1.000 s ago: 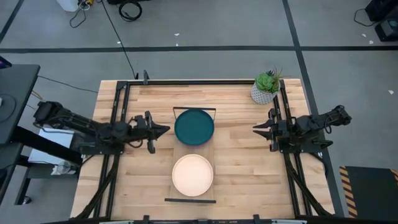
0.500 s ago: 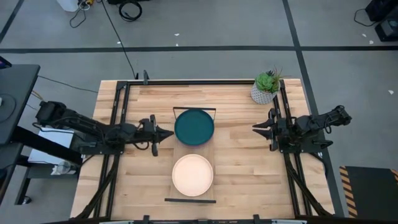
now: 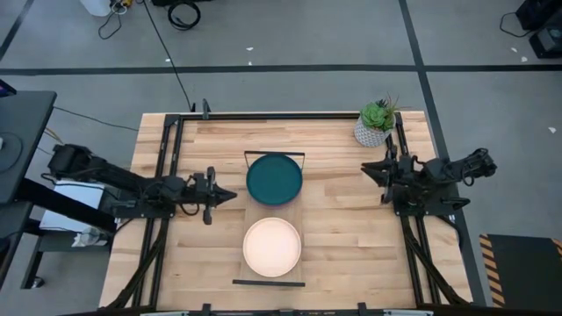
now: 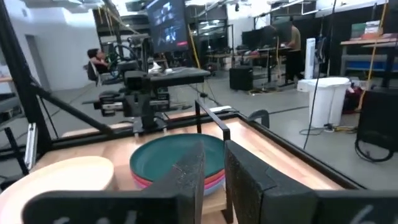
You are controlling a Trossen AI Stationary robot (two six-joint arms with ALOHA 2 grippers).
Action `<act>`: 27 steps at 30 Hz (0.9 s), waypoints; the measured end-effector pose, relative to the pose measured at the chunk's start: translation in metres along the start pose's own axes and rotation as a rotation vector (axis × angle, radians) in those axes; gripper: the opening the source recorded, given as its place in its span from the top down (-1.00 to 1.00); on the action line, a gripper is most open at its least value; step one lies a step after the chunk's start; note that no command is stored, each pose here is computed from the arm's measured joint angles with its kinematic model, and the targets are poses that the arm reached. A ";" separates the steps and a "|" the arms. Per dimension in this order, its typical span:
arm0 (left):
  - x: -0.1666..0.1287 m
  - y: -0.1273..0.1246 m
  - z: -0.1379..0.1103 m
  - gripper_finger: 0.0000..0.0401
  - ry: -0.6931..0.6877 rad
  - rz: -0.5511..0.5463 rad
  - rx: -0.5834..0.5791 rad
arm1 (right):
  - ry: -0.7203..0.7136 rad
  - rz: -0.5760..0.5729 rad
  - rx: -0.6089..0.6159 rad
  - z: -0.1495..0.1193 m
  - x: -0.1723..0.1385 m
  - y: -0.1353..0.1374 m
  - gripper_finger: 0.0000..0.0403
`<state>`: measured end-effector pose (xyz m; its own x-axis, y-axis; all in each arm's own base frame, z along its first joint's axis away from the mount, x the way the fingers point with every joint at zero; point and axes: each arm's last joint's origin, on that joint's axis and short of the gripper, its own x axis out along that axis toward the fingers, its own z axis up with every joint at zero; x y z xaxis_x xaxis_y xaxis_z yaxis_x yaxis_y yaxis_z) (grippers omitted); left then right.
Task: Place and stack plates onto a shelf
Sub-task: Return to Home Position
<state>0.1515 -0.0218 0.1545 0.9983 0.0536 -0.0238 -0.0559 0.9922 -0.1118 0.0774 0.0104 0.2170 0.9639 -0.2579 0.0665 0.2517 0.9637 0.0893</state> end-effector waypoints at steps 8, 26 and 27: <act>-0.012 0.003 0.005 0.99 0.024 -0.022 0.028 | 0.059 -0.024 0.057 0.009 -0.005 -0.004 0.75; -0.047 0.006 0.013 0.99 -0.014 -0.173 0.054 | -0.090 -0.142 0.263 -0.038 0.009 0.001 0.95; -0.049 0.006 0.013 0.99 -0.020 -0.174 0.058 | -0.088 -0.147 0.286 -0.039 0.010 0.001 0.94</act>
<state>0.1025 -0.0168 0.1680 0.9930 -0.1179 0.0103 0.1183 0.9914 -0.0551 0.0900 0.0112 0.1793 0.9046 -0.4101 0.1162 0.3413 0.8603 0.3787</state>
